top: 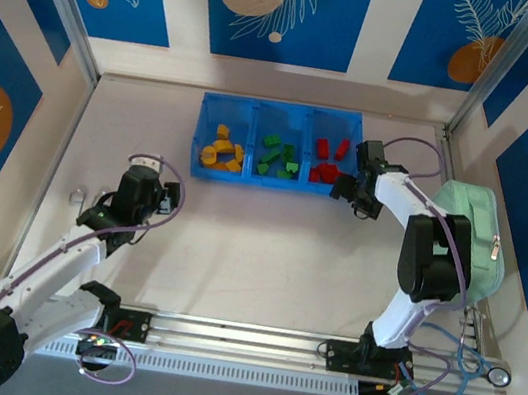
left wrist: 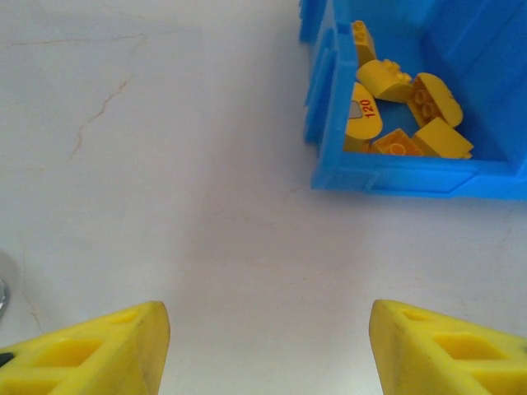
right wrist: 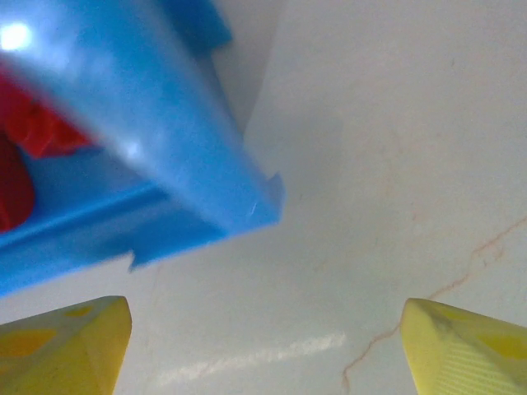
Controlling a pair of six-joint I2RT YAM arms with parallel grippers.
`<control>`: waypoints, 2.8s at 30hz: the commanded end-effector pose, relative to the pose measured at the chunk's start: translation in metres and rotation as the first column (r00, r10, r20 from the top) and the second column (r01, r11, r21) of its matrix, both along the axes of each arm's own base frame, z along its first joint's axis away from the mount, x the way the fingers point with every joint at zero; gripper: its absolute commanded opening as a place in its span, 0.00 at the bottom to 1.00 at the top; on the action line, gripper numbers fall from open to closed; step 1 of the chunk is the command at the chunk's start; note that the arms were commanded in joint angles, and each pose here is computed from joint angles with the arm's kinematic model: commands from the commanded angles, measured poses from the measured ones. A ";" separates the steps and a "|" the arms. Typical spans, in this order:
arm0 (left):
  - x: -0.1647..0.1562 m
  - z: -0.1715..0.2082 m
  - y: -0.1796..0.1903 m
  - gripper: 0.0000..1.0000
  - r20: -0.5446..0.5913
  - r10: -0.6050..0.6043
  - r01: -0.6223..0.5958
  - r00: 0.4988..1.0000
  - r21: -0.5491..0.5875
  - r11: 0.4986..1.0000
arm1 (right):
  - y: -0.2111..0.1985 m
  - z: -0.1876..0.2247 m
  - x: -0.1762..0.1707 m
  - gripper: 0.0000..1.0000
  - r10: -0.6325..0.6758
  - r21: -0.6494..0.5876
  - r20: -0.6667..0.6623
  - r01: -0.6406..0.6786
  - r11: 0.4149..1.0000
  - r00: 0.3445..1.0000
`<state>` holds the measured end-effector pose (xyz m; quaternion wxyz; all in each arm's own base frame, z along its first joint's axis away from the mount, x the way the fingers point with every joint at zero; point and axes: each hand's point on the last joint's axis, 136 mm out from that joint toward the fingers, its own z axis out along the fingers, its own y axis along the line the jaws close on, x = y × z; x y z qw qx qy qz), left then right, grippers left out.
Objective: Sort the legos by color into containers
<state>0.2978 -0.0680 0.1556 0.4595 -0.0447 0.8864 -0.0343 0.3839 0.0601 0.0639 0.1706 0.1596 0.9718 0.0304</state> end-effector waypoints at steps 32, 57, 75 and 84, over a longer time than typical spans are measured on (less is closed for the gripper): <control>-0.041 0.014 0.051 0.85 0.356 0.164 -0.349 0.920 0.549 0.760 | -0.055 0.082 -0.129 0.99 0.126 -0.200 0.660 0.011 0.980 0.741; -0.027 -0.010 0.065 0.95 0.340 0.201 -0.350 0.919 0.464 0.814 | -0.081 0.052 -0.128 0.99 0.036 -0.224 0.656 0.149 0.963 0.754; 0.015 -0.016 0.081 0.94 0.356 0.253 -0.391 0.900 0.400 0.829 | -0.094 0.055 -0.096 0.99 0.044 -0.262 0.681 0.187 0.947 0.731; 0.021 -0.016 0.099 0.94 0.397 0.308 -0.442 0.864 0.309 0.842 | -0.085 0.068 -0.083 0.99 0.102 -0.255 0.775 0.161 0.953 0.624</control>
